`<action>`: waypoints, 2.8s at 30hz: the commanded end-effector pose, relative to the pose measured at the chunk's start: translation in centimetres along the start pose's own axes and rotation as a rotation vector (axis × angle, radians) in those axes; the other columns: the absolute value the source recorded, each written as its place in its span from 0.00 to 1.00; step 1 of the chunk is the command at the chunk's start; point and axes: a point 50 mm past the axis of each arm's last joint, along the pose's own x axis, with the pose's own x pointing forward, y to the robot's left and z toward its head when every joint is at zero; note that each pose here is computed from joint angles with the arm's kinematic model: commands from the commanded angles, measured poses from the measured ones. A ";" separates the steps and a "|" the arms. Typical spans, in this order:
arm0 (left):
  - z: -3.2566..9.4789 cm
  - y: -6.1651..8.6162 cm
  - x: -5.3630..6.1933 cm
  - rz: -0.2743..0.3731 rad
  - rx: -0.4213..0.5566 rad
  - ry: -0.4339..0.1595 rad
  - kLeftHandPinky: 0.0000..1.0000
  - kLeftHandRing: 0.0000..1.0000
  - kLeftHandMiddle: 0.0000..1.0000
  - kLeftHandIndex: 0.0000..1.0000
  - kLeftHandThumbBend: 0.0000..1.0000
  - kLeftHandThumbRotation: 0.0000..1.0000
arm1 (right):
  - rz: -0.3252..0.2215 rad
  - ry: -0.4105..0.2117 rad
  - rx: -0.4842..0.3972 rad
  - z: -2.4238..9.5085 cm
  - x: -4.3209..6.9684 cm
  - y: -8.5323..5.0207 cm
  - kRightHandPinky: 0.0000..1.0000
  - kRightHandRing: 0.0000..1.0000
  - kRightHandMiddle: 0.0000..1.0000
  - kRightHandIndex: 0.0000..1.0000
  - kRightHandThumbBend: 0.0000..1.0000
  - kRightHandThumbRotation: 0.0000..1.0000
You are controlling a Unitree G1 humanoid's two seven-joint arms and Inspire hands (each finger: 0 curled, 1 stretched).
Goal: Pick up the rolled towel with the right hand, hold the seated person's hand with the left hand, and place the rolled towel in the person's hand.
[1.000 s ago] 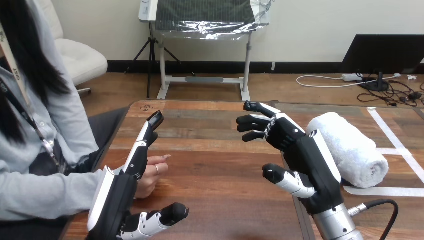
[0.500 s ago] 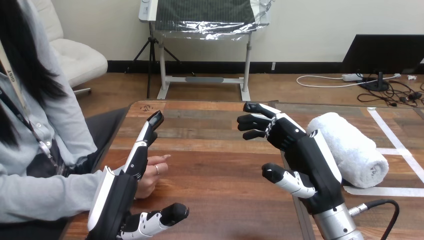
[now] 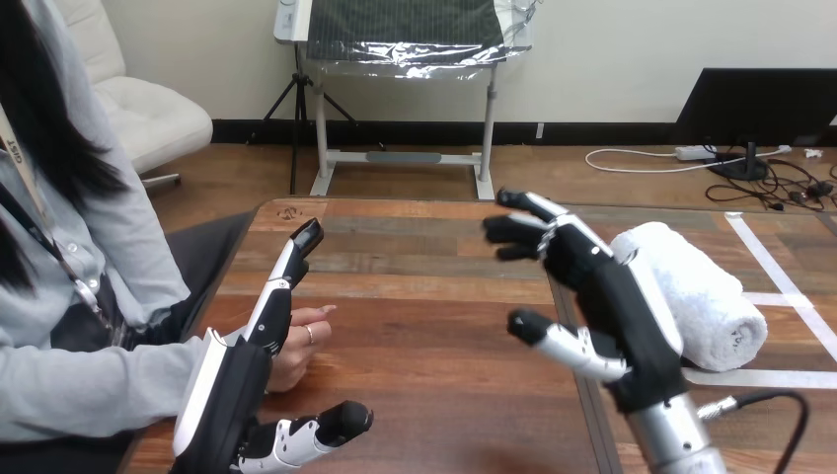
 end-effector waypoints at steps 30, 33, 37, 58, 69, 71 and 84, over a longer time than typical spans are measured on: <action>0.6 -0.5 1.9 0.018 -0.041 -0.093 1.00 1.00 0.98 0.98 1.00 0.74 | -0.232 0.108 -0.387 5.5 9.1 -8.7 0.90 0.92 0.90 0.92 1.00 0.45; 0.6 -0.5 1.9 0.022 -0.044 -0.094 1.00 1.00 0.98 0.97 1.00 0.73 | -0.237 0.136 -0.409 5.7 9.7 -9.3 0.91 0.93 0.91 0.92 1.00 0.45; 0.6 -0.6 1.8 0.024 -0.043 -0.095 1.00 1.00 0.98 0.97 1.00 0.73 | -0.242 0.178 -0.439 5.9 10.4 -10.1 0.91 0.93 0.92 0.93 1.00 0.46; 0.7 -0.7 1.4 0.024 -0.044 -0.089 1.00 1.00 0.99 0.97 1.00 0.73 | -0.288 0.426 -0.592 4.8 13.9 -13.6 0.67 0.85 0.92 0.95 1.00 0.51; 0.8 -0.7 1.2 0.022 -0.039 -0.098 1.00 1.00 0.98 0.97 1.00 0.73 | -0.286 0.563 -0.630 3.7 14.6 -14.5 0.65 0.88 0.94 0.97 1.00 0.54; 0.9 -0.6 1.2 0.023 -0.035 -0.099 1.00 1.00 0.98 0.97 1.00 0.74 | -0.283 0.585 -0.642 3.6 14.6 -14.7 0.69 0.90 0.94 0.98 1.00 0.54; 1.0 -0.5 0.9 0.019 -0.039 -0.099 1.00 1.00 0.98 0.97 1.00 0.74 | -0.282 0.721 -0.692 2.8 14.5 -15.4 0.82 0.97 0.97 0.98 1.00 0.55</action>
